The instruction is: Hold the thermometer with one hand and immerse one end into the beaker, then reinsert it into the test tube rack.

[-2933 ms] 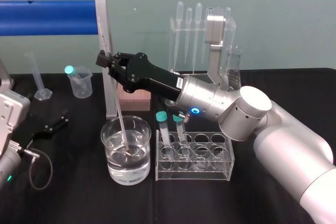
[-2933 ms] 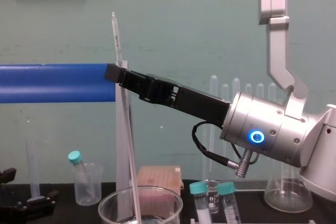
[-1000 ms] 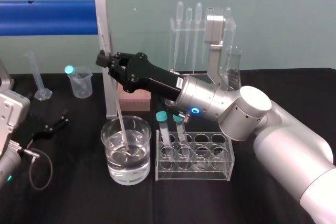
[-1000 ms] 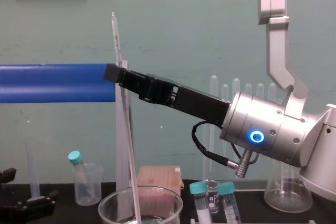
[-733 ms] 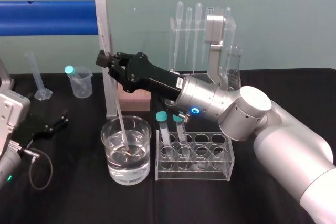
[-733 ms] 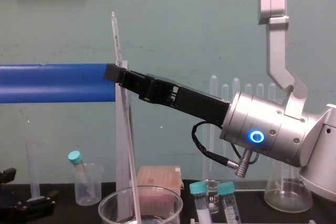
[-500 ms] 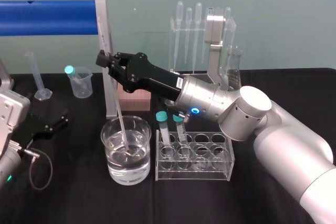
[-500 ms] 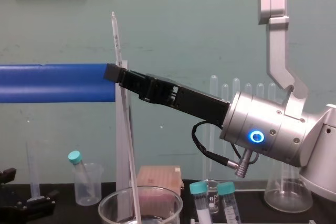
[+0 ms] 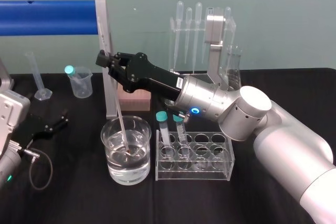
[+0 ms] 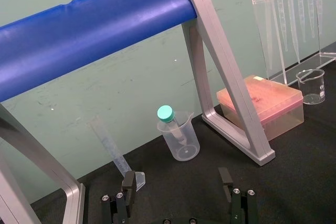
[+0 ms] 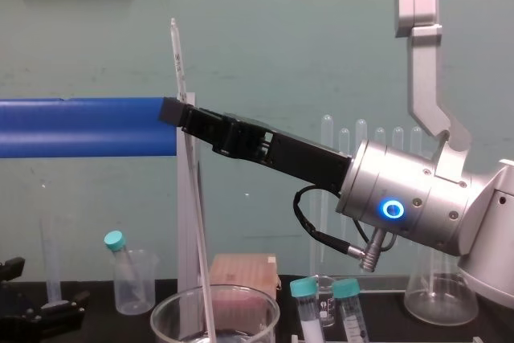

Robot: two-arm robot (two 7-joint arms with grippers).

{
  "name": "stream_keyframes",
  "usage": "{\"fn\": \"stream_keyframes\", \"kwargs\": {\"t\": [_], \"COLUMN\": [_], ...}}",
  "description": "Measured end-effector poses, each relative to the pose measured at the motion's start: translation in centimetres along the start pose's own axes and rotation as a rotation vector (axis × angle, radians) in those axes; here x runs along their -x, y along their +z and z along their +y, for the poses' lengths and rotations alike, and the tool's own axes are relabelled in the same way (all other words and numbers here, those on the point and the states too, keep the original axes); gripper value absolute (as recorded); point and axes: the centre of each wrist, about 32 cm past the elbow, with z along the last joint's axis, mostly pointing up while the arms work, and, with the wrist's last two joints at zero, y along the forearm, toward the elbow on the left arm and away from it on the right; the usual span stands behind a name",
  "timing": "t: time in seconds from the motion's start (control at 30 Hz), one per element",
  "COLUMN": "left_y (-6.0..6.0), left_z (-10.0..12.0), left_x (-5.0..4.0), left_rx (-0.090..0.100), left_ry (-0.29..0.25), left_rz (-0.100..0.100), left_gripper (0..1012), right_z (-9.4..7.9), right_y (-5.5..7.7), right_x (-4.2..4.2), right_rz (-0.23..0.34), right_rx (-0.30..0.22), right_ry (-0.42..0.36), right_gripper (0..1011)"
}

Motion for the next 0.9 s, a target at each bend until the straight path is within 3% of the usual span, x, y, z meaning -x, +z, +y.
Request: {"fn": "stream_keyframes", "kwargs": {"t": [0.9], "left_y": [0.0], "left_z": [0.0], "left_x": [0.0], "left_rx": [0.0], "left_ry": [0.0], "left_rz": [0.0], "left_gripper": [1008], "right_z": [0.0], "right_y": [0.0], "right_x": [0.0], "right_rz": [0.0], "right_rx": [0.0], "right_ry": [0.0], "right_gripper": [57]}}
